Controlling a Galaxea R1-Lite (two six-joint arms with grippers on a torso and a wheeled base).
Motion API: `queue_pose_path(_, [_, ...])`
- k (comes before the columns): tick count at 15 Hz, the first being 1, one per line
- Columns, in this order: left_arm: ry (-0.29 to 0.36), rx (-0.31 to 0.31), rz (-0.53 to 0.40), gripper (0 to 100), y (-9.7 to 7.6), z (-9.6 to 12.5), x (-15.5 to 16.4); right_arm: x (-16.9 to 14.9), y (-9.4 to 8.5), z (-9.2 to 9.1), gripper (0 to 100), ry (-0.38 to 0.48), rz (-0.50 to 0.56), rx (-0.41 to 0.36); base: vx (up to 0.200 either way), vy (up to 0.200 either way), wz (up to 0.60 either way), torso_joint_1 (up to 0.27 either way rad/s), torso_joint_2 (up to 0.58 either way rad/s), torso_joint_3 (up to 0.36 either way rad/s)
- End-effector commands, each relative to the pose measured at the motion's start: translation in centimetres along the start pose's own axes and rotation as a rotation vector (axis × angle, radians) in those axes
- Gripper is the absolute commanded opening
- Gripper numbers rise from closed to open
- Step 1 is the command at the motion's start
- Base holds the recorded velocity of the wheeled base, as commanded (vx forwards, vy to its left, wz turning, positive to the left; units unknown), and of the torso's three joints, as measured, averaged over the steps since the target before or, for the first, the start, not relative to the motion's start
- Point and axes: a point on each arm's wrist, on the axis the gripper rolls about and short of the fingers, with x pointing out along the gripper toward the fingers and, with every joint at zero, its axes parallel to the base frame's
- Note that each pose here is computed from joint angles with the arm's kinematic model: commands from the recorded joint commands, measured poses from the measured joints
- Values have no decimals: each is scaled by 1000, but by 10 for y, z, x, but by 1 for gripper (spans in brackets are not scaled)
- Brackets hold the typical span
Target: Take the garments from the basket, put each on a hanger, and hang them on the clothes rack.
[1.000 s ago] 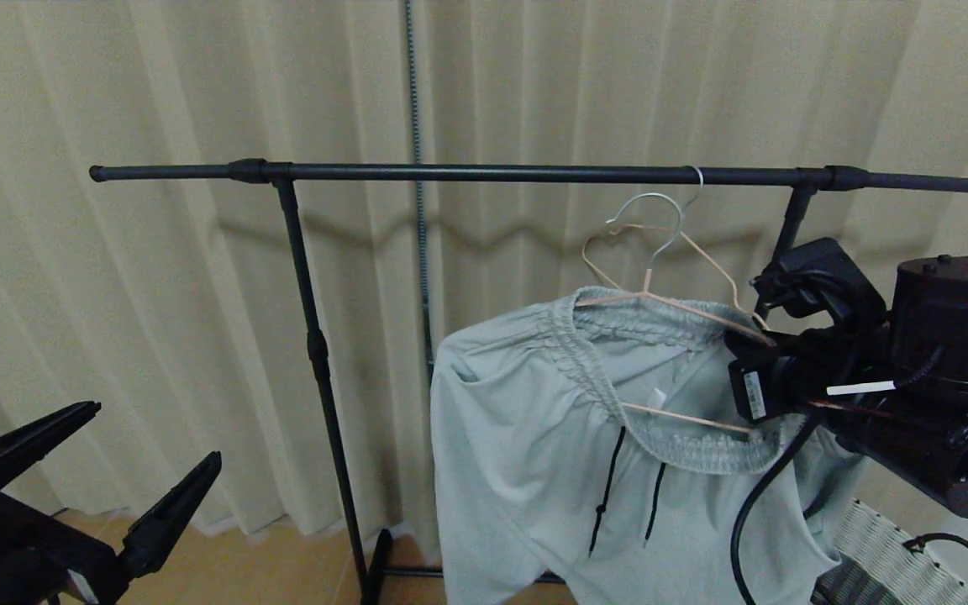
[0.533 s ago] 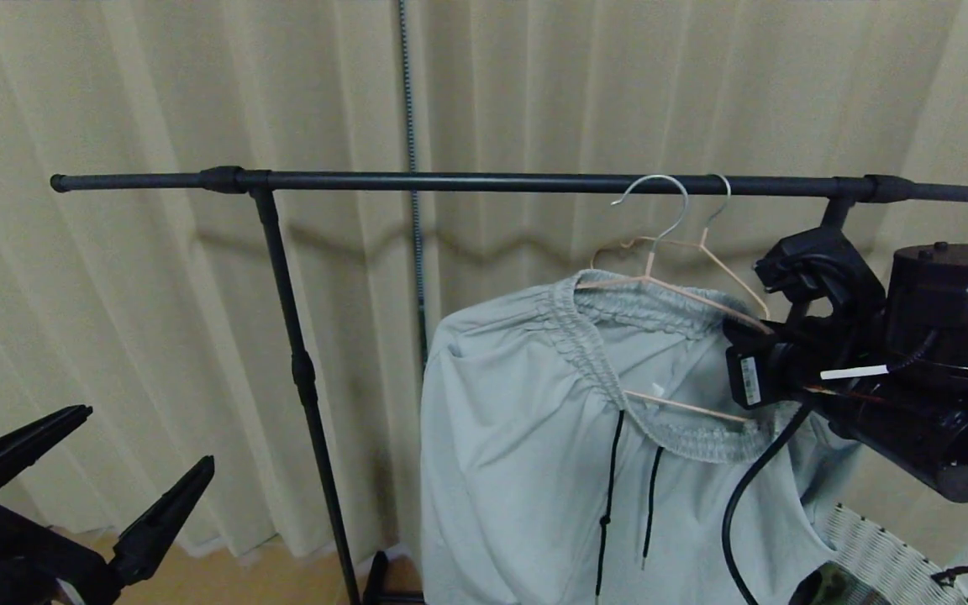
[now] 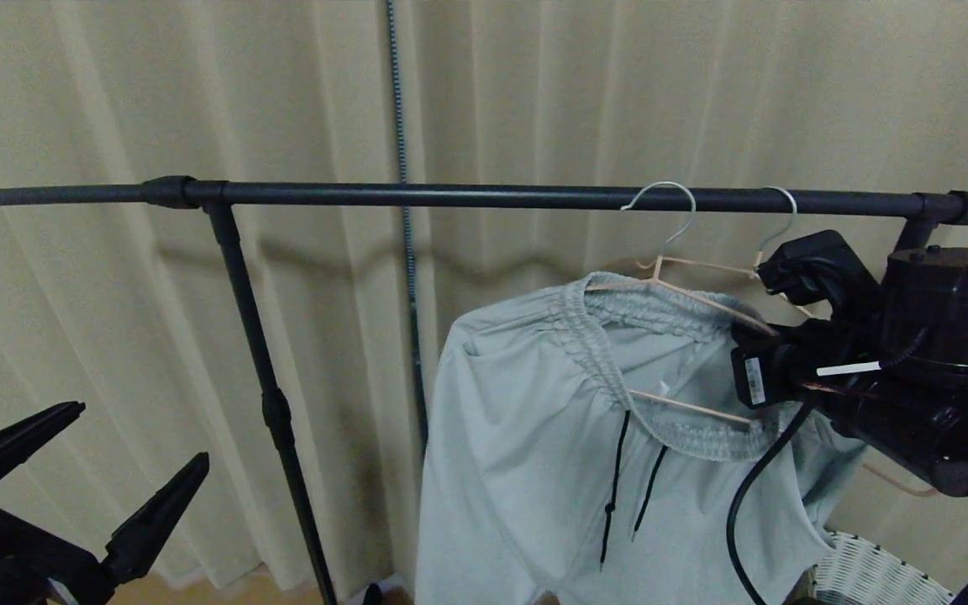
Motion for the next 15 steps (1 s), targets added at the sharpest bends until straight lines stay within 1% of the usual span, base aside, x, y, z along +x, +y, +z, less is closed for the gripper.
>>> queue_pose_path(1, [-25, -5, 8, 100, 1, 2, -4, 1, -5, 1, 0, -2, -22, 7, 0, 0, 0, 0, 0, 0])
queue_pose_path(3, [-34, -6, 9, 100, 2, 4, -4, 3, -9, 2, 0, -3, -40, 16, 0, 0, 0, 0, 0, 0])
queue_pose_path(6, [-49, -9, 19, 100, 3, 5, -7, 7, -9, 6, 0, -7, -56, 19, 0, 0, 0, 0, 0, 0])
queue_pose_path(9, [-60, -4, 18, 100, 4, 8, -7, 22, -2, 11, 0, 11, -63, 12, 0, 0, 0, 0, 0, 0])
queue_pose_path(10, [-58, 7, 20, 100, 4, 8, -6, 27, 0, 13, 0, 11, -63, 12, 0, 0, 0, 0, 0, 0])
queue_pose_path(13, [-60, 10, 19, 100, 4, 8, -6, 40, 4, 24, 0, -10, -71, 23, 0, 0, 0, 0, 0, 0])
queue_pose_path(15, [-58, 11, 16, 100, 4, 8, -6, 52, 9, 18, 0, 23, -111, 10, 0, 0, 0, 0, 0, 0])
